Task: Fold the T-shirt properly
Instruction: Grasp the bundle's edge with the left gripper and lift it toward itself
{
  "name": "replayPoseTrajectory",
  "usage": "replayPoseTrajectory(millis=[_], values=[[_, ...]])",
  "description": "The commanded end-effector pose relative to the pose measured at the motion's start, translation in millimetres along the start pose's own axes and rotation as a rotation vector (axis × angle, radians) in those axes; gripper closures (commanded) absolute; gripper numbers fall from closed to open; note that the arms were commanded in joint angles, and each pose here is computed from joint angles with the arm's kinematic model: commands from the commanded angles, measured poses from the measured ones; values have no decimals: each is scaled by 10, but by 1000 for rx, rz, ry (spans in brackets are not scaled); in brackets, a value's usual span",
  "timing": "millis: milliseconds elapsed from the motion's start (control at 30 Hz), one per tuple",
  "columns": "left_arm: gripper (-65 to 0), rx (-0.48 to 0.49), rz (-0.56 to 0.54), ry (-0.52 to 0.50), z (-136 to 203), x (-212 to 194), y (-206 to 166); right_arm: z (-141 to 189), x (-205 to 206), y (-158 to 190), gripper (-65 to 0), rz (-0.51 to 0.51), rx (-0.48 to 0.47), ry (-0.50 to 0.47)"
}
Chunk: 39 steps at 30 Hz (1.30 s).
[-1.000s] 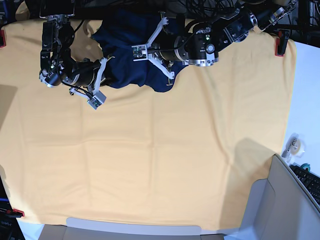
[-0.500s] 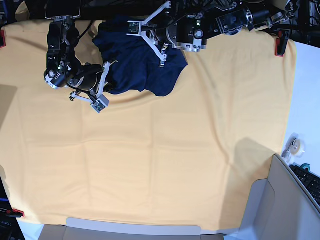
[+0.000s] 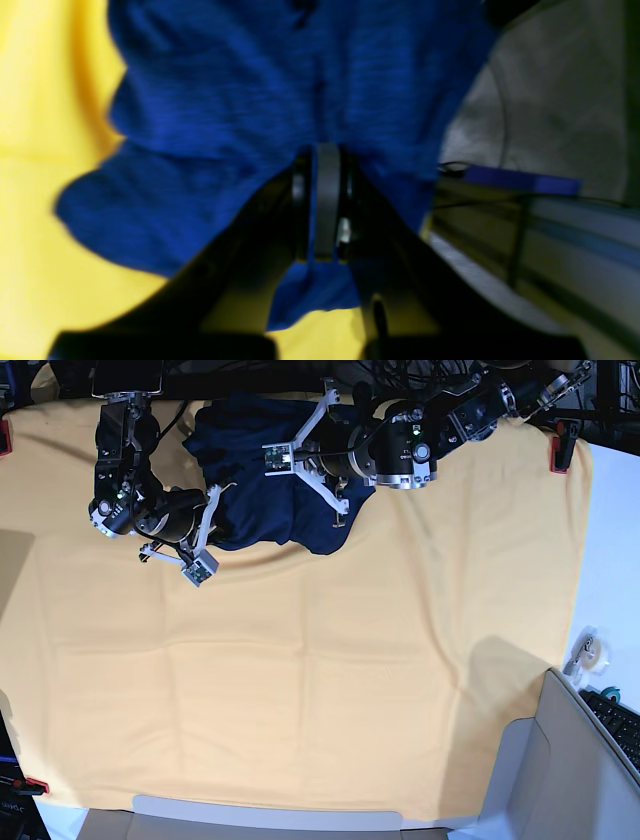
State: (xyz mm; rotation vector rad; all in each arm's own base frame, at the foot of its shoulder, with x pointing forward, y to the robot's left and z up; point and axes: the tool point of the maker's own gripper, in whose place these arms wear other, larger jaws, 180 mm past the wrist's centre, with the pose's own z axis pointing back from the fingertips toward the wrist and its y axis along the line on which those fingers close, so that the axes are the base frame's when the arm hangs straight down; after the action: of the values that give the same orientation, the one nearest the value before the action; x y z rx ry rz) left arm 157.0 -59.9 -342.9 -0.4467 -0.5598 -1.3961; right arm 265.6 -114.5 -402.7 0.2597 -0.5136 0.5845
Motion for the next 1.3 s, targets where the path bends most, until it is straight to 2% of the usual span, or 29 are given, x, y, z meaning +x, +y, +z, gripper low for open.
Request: replayPoseTrajectory(millis=[0,300,600,900,1067,1100,1200,1267], values=[[0,12,-11,-66,54,158,40,-7,-298,-94,0,4,-51,139],[0,-6,-9,-213,24,597,-35,-7,-296,-93,0,2,-51,138],[0,-20,-1,-289,-62,895,-16,-47,-255,-15,0,-7,-36,126],[0,-104,2,-261,-400,785,-155,-49,-252,-10,0,-8,-35,125],[0,-159,-16,-228,-473,717,-369,-47,-255,-15,0,-7,-36,126],[0,-172,-26,-215,-484,699,-424,-47,-255,-15,0,-7,-36,126],[-1,-203,-69,-69,-544,473,-559,-45,-243,-24,0,-6,-38,124],[-1,-221,-118,-39,-509,514,-674,-42,-239,-32,0,-5,-40,124]])
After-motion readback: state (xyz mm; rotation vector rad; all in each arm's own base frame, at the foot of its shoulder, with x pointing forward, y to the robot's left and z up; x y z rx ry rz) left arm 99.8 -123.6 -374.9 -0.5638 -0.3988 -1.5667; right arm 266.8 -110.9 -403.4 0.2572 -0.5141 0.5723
